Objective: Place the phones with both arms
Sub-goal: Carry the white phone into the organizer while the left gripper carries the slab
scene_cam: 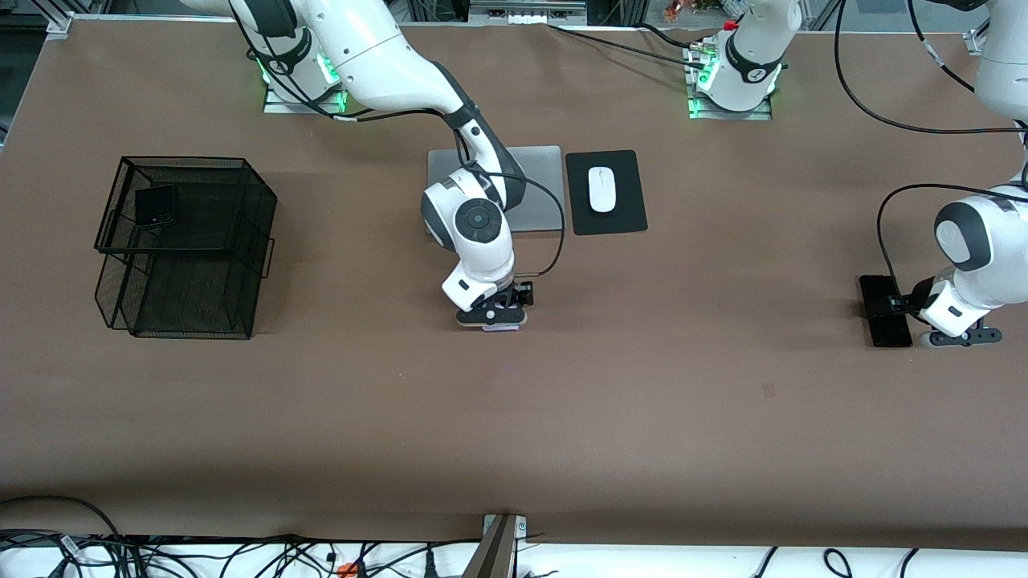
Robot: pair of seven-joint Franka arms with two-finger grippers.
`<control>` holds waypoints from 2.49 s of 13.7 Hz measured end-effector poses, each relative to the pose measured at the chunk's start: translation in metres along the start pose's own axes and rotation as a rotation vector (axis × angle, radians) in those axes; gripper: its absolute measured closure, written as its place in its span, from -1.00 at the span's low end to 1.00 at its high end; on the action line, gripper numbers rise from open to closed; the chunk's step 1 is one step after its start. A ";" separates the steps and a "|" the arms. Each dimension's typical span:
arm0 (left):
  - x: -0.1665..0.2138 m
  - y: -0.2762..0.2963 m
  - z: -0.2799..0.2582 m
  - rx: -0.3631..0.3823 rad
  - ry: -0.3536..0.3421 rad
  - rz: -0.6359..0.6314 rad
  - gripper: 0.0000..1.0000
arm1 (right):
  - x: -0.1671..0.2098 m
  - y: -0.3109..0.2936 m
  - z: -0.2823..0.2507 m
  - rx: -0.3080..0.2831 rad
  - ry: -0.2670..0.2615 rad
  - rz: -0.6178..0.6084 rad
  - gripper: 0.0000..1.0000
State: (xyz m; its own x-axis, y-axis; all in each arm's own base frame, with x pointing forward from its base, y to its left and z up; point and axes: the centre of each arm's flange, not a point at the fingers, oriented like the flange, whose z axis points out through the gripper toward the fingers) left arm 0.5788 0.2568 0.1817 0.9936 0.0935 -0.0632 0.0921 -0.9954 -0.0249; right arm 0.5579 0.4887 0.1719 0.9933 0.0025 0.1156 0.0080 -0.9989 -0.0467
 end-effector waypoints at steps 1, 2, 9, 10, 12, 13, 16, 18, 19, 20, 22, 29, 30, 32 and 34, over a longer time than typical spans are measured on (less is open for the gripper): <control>0.000 0.000 0.000 0.000 0.000 0.000 -1.00 | 0.001 0.001 -0.001 -0.005 -0.002 0.001 -0.70; 0.000 0.000 0.000 0.000 0.000 0.001 -1.00 | 0.004 0.004 -0.003 -0.020 -0.013 0.005 -0.70; 0.000 0.001 0.001 0.000 0.000 0.001 -1.00 | 0.087 0.126 -0.155 -0.115 -0.188 0.014 -0.70; 0.000 0.001 0.002 0.000 0.001 0.001 -1.00 | 0.097 0.159 -0.176 -0.116 -0.227 0.017 -0.70; 0.000 0.003 0.003 -0.001 -0.001 0.004 -1.00 | 0.110 0.223 -0.210 -0.126 -0.293 0.055 -0.70; 0.000 0.004 0.005 -0.002 -0.003 0.006 -1.00 | 0.112 0.250 -0.224 -0.135 -0.317 0.068 -0.70; 0.000 0.005 0.009 -0.004 -0.006 0.007 -1.00 | 0.105 0.328 -0.258 -0.144 -0.375 0.092 -0.70; -0.001 0.002 0.009 -0.003 -0.007 0.003 -1.00 | 0.093 0.385 -0.274 -0.152 -0.410 0.114 -0.70; -0.002 0.002 0.010 -0.004 -0.008 0.002 -1.00 | 0.085 0.410 -0.280 -0.162 -0.423 0.116 -0.70; -0.002 0.001 0.012 -0.004 -0.007 0.001 -1.00 | 0.075 0.432 -0.283 -0.165 -0.438 0.123 -0.70; -0.002 0.002 0.019 -0.004 -0.004 0.002 -1.00 | 0.053 0.465 -0.282 -0.160 -0.468 0.142 -0.70; 0.001 0.002 0.014 0.001 0.013 0.003 -0.59 | -0.038 0.522 -0.236 -0.098 -0.466 0.152 -0.70; 0.004 0.003 0.008 0.002 0.022 0.006 -0.59 | -0.049 0.528 -0.231 -0.092 -0.464 0.152 -0.70; 0.014 0.020 -0.021 -0.009 0.025 0.033 -0.59 | -0.064 0.537 -0.222 -0.075 -0.459 0.160 -0.70; 0.029 0.067 -0.077 -0.044 0.006 0.080 -0.59 | -0.073 0.541 -0.212 -0.066 -0.451 0.164 -0.70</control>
State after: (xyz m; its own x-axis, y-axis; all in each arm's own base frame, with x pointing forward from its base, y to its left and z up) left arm 0.6188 0.1916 0.2546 0.9983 0.0138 -0.0572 0.0152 -0.9996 0.0239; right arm 0.4647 -0.0615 0.3485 0.9317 -0.1500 -0.3307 -0.1460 -0.9886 0.0369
